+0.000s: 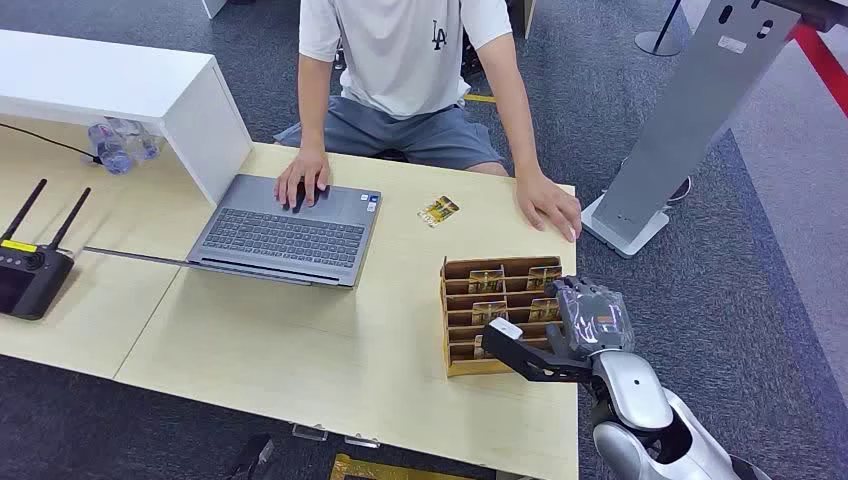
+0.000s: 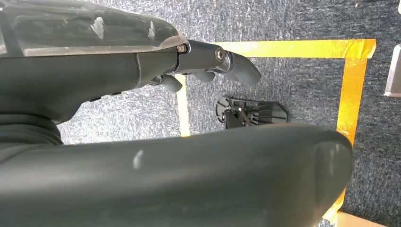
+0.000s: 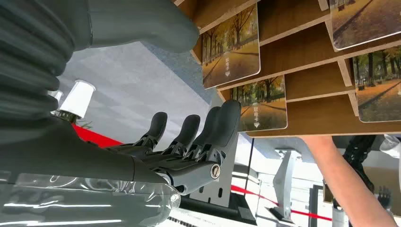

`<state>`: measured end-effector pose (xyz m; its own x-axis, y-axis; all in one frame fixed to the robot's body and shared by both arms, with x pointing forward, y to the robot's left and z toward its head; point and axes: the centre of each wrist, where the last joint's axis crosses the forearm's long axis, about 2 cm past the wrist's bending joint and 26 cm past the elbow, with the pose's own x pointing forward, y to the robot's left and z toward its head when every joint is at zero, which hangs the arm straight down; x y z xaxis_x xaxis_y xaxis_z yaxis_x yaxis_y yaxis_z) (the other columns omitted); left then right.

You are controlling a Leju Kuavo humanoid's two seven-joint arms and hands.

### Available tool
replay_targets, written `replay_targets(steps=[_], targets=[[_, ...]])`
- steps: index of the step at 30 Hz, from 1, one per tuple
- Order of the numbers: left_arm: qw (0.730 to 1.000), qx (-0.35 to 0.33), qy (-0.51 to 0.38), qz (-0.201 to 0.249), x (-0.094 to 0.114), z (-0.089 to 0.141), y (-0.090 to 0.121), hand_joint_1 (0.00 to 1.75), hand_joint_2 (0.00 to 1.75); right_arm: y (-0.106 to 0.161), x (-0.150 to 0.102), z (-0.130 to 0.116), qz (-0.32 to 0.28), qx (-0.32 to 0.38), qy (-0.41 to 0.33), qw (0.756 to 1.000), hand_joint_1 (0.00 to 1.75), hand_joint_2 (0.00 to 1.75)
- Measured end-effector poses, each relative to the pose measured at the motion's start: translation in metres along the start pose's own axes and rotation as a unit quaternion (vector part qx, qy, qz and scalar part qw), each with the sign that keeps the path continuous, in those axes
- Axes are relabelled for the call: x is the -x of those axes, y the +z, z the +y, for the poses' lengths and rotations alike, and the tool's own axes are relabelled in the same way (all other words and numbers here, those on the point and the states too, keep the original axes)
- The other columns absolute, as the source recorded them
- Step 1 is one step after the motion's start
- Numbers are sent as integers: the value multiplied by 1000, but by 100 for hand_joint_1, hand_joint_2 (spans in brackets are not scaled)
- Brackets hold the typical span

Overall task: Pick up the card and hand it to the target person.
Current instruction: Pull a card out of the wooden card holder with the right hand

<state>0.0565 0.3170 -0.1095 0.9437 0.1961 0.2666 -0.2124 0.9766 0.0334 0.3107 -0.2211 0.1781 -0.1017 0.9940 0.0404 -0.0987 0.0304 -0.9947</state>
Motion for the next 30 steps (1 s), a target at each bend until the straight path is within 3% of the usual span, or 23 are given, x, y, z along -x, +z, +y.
replay_targets(steps=[30], targets=[[1000, 3, 1, 0, 0, 0, 0, 0, 0, -4, 1, 7, 1, -16, 1, 1000, 69, 175]])
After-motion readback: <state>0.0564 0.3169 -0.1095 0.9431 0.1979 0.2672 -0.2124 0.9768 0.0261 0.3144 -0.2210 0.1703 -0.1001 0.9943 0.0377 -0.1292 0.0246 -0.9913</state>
